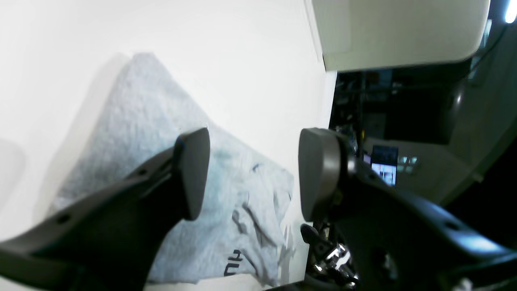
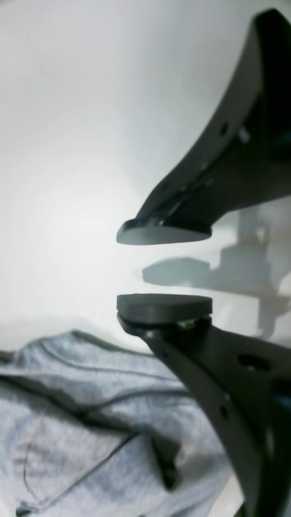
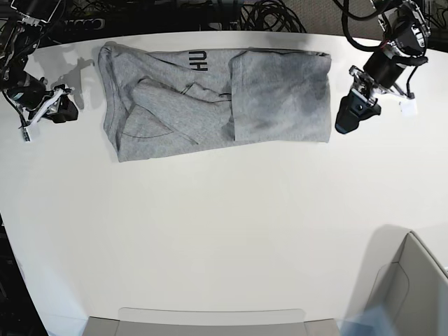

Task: Fold the T-shirt properly
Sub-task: 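Move the left gripper back beside the shirt's folded end, then push the shirt's end with the right gripper toward the left gripper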

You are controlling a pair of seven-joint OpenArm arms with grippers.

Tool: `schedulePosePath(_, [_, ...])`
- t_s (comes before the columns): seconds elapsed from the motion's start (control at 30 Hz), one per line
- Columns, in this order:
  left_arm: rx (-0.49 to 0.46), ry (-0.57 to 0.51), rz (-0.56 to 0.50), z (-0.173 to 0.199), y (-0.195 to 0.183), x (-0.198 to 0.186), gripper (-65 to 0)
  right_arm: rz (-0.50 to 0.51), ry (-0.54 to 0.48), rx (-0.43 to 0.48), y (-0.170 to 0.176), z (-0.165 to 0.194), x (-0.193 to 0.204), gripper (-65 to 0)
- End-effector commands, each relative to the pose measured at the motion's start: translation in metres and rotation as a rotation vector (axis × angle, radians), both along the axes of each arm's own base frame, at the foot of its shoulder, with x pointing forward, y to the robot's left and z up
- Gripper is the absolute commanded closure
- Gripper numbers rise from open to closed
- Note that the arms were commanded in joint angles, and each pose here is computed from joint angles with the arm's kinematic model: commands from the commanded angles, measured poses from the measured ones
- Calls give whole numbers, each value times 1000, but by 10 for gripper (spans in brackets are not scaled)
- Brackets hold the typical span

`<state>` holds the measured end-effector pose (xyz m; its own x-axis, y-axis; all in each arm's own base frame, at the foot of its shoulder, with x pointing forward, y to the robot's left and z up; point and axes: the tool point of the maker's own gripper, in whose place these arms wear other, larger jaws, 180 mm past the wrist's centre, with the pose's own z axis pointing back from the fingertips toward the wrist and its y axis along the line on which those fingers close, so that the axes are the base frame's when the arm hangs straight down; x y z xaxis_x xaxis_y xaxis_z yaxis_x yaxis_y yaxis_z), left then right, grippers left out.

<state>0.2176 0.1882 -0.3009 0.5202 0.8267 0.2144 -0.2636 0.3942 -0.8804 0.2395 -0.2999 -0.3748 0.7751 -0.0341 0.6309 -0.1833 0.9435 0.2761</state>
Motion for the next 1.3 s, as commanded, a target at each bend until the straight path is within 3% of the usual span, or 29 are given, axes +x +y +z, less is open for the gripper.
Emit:
schedulePosePath(0.0, [-23, -24, -22, 10, -5, 1, -346, 12, -49, 9, -4, 14, 7, -236])
schedulePosePath(0.17, [-25, -24, -23, 10, -5, 1, -345, 15, -35, 121, 8, 13, 2, -304])
schedulePosePath(0.4, [-26, -22, -24, 9, -6, 1, -345, 21, -56, 168, 16, 18, 6, -247])
schedulePosePath(0.53, [-28, -22, -28, 9, -7, 1, -345, 28, -78, 258, 39, 19, 11, -247])
schedulePosePath(0.7, [-58, -14, -85, 6, -29, 3, -344, 40, -93, 302, 56, 18, 20, -247])
schedulePosePath(0.93, [-66, -13, -102, 5, -35, 3, -344, 133, -50, 362, 104, 5, 20, -247])
schedulePosePath(1.1, [-67, -11, -103, 5, -35, 2, -344, 49, -55, 347, 99, -6, 18, -246])
schedulePosePath(1.27, [-65, -11, -99, 5, -34, 2, -344, -99, -82, 302, 64, -10, 13, -246])
